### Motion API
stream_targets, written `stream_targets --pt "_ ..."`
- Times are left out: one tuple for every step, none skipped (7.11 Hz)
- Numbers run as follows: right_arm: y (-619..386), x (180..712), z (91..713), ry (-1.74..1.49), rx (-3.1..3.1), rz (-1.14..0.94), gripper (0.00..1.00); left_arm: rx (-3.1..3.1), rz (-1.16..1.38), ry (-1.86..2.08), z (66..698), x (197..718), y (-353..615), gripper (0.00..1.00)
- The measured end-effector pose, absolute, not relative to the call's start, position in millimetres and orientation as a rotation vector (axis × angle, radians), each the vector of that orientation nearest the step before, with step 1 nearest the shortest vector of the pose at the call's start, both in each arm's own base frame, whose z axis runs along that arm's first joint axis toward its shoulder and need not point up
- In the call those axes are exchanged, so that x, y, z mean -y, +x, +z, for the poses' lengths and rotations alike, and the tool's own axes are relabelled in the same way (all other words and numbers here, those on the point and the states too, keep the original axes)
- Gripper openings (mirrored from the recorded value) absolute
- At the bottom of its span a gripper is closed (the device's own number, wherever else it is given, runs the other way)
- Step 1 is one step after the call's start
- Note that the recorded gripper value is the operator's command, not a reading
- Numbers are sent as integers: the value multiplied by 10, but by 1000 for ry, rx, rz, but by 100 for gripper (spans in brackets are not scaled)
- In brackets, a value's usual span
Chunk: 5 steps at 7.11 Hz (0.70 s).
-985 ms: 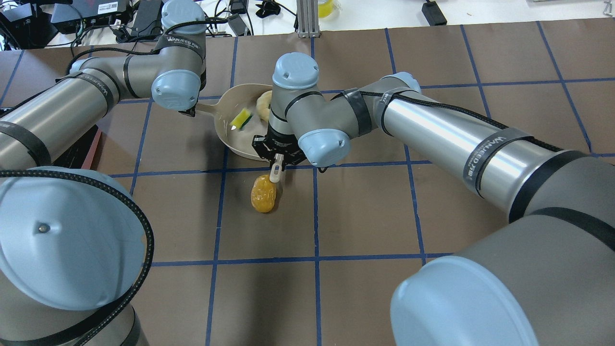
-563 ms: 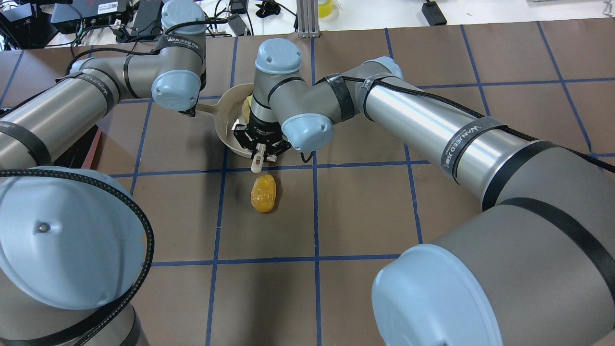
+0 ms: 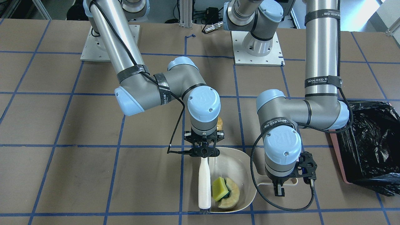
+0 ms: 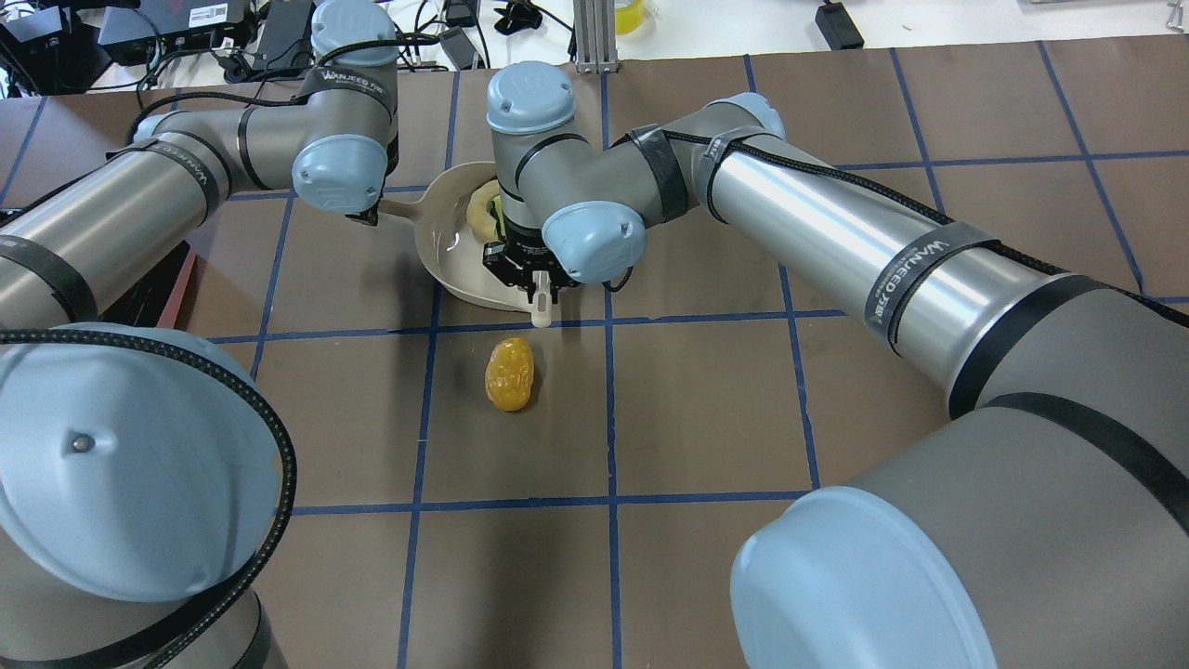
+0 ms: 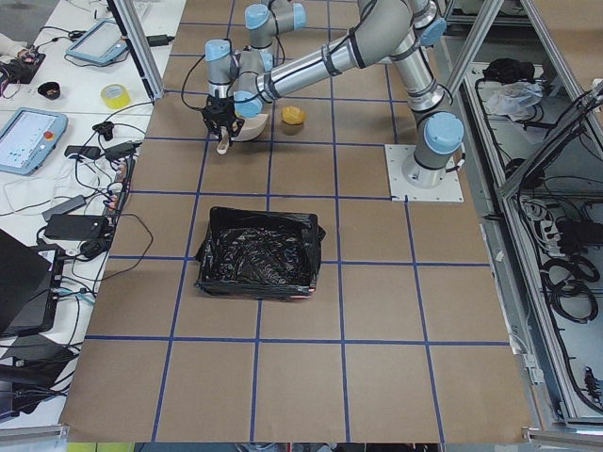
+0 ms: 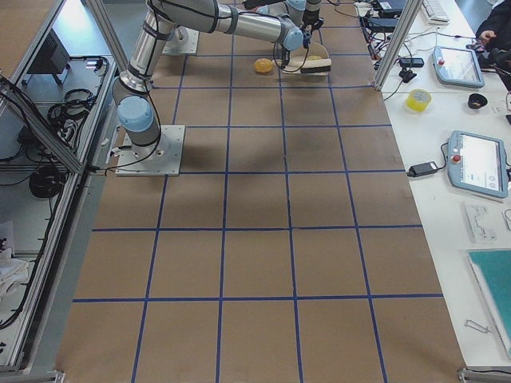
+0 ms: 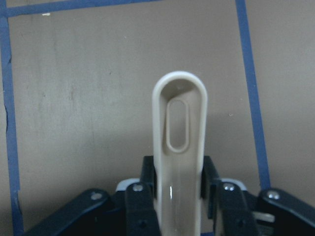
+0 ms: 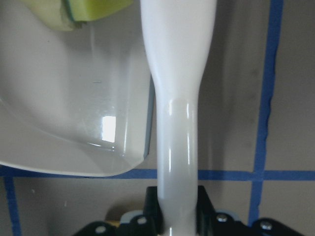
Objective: Sweep and dump trash into bin
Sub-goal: 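Sweep the sponge and peel into the dustpan with the right gripper's brush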
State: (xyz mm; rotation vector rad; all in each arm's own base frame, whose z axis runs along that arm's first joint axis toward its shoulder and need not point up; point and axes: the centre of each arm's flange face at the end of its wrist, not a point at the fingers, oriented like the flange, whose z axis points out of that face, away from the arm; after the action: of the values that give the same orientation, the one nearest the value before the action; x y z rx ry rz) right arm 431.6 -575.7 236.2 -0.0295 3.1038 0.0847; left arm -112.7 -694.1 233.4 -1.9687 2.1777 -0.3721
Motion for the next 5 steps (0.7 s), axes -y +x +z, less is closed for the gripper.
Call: stream_targets --pt "4267 5760 2397 -80 -3146 76 7 -2191 -354 -1986 2358 6929 -1151 0" --pt "4213 5765 2450 -117 -3179 73 7 -2210 -331 -2008 2402 6911 -1184 0" --pt "4124 5751 2532 -145 -3219 87 6 -2219 -321 -2017 2445 6895 -1199 0" --pt "4027 5686 2632 -152 -3259 130 5 -2219 -308 -2011 2461 6870 -1202 0" --pt "3911 5590 2736 -143 -3293 189 4 -2215 -290 -2000 2456 6840 -1199 0"
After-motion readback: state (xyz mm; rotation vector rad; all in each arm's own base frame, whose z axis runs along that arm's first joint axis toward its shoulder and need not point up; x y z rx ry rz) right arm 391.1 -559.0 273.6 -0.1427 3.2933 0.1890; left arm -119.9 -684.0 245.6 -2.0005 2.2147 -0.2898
